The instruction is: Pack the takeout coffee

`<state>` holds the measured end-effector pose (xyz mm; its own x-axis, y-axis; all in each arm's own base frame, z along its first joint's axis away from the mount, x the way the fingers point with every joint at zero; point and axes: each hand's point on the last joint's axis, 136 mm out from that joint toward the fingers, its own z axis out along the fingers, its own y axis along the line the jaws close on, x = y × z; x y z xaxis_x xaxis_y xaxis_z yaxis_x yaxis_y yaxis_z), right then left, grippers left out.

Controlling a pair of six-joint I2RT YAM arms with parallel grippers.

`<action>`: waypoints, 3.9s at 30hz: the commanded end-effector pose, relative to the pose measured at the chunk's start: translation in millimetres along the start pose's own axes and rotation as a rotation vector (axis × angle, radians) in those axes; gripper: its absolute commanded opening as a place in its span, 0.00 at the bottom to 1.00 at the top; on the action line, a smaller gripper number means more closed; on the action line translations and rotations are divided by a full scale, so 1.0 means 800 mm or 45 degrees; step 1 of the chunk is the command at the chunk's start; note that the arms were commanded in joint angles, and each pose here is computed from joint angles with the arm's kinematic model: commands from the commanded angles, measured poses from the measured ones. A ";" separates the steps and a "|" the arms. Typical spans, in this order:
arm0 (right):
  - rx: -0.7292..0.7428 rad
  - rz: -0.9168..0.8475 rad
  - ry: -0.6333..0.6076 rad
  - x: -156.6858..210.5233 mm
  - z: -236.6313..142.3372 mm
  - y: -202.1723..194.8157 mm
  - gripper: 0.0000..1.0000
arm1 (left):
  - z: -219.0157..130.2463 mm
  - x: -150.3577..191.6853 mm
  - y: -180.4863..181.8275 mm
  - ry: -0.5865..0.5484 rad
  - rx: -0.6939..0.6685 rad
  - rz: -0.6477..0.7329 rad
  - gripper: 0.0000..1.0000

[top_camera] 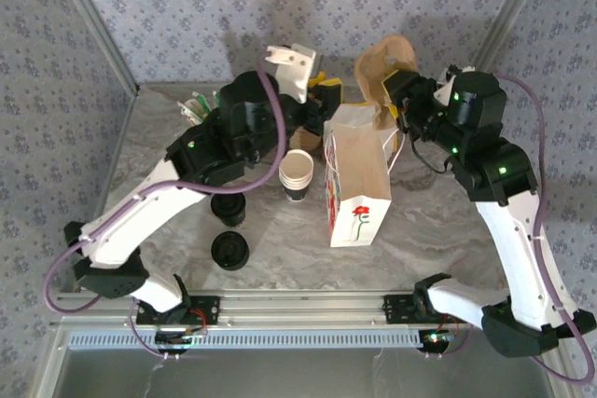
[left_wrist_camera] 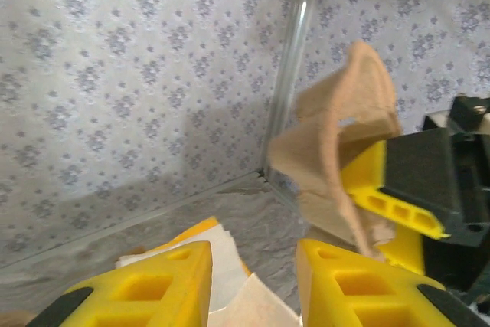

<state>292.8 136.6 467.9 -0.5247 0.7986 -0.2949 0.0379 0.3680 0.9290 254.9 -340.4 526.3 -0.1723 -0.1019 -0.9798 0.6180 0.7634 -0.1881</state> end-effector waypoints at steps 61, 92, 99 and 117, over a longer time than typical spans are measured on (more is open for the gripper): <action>0.075 -0.295 -0.063 0.012 -0.152 -0.015 0.42 | 0.147 0.284 0.044 1.047 0.338 0.564 0.59; 0.073 -0.292 -0.074 0.012 -0.153 -0.019 0.42 | 0.151 0.292 0.032 1.056 0.234 0.461 0.01; 0.068 -0.305 -0.087 0.010 -0.157 -0.016 0.42 | 0.141 0.279 0.021 1.065 0.209 0.252 0.00; 0.070 -0.365 -0.097 0.009 -0.173 -0.010 0.43 | 0.120 0.185 0.019 0.798 -0.011 -0.028 0.34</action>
<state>177.6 77.3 483.2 -0.4711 0.6986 -0.5385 -0.0367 0.5945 0.8033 308.9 -427.2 302.0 -0.6652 0.4075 -0.6256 0.6416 0.7405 -0.1999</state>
